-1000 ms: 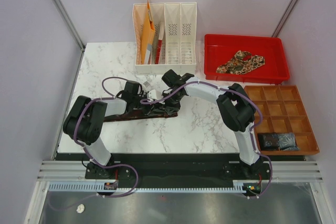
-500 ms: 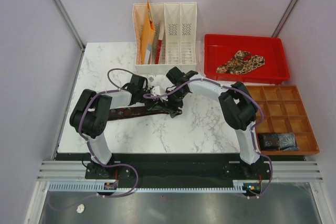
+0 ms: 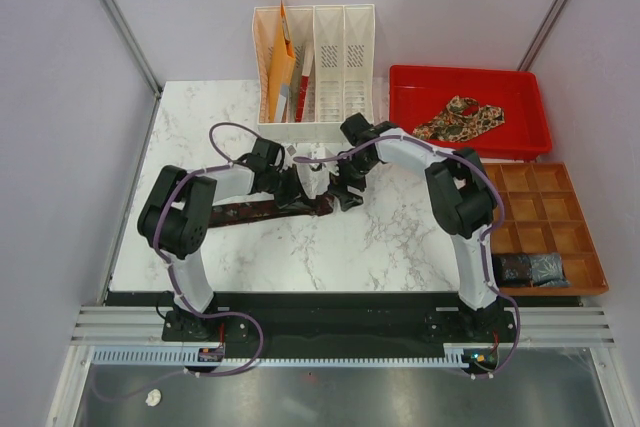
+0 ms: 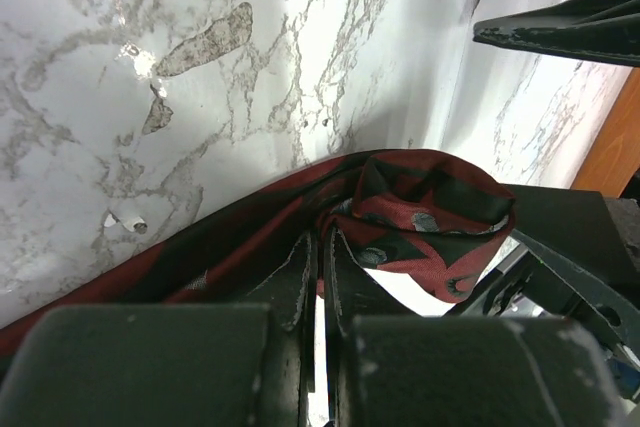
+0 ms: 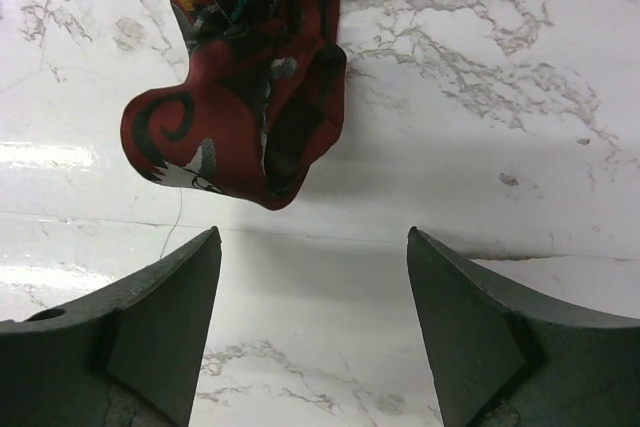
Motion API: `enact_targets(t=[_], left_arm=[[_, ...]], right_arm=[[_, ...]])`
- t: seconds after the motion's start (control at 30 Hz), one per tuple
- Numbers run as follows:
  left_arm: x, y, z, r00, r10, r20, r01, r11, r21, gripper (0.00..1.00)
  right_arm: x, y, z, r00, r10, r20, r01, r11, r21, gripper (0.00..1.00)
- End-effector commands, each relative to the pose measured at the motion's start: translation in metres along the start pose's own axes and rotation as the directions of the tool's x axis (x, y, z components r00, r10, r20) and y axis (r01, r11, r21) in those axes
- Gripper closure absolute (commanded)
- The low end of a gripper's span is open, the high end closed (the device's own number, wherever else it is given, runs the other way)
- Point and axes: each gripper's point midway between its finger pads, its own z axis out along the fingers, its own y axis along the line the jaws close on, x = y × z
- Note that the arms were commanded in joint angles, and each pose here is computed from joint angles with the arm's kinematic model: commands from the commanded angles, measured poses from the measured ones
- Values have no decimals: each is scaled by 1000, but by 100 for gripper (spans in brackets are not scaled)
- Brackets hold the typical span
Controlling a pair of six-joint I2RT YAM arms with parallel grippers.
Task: Roll the ties
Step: Roll the tie at the center of the board.
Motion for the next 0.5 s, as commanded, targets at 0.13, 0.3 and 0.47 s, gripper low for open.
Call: enact_targets(t=[0.13, 0.3, 0.47], left_arm=[[-1, 26, 7, 999, 49, -16, -50, 993, -106, 98], [-3, 25, 8, 999, 50, -15, -51, 993, -106, 98], [-1, 22, 13, 999, 46, -29, -48, 995, -89, 98]], right_arm=[[-34, 10, 3, 991, -76, 107, 83, 995, -60, 18], [-54, 30, 3, 980, -81, 182, 104, 987, -119, 25], [-52, 37, 8, 982, -58, 178, 83, 987, -139, 35]])
